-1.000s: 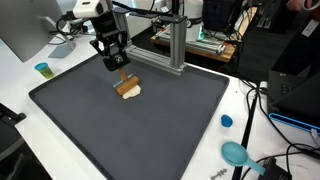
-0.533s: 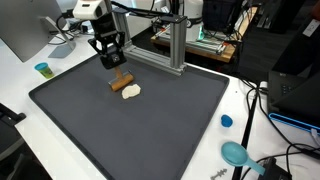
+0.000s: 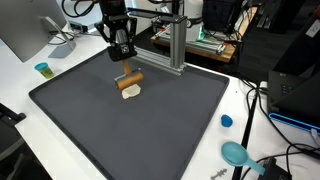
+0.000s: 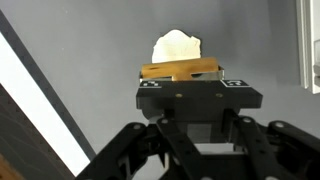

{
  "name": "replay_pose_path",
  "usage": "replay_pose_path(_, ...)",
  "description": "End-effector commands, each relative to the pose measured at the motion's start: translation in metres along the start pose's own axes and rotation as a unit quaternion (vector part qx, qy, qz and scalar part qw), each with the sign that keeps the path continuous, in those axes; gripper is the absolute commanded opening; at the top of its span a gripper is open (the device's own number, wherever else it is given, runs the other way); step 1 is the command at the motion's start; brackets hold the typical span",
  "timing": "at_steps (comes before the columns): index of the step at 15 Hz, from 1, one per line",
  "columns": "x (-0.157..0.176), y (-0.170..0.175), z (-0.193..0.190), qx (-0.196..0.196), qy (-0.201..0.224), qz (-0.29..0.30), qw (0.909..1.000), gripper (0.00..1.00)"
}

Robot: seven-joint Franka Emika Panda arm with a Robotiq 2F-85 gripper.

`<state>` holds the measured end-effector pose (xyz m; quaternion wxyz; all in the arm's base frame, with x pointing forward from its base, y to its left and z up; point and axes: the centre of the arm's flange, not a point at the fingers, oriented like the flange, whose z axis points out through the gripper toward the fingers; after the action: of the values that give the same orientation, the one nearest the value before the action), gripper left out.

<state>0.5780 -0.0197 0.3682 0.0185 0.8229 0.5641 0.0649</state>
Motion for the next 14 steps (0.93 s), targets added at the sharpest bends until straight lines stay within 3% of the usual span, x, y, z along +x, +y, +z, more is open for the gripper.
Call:
replay_pose_path(1, 0.006, -0.014, 0.01, -0.008, -0.004, 0.029, 0.9995, 0.22)
replay_pose_path(7, 0.005, -0.002, 0.063, 0.014, -0.021, 0.064, 0.9976, 0.22)
replay_pose_path(11, -0.018, 0.01, 0.062, 0.025, -0.074, 0.097, 0.9922, 0.22)
replay_pose_path(14, -0.041, 0.009, 0.07, 0.045, -0.125, 0.125, 0.9833, 0.22)
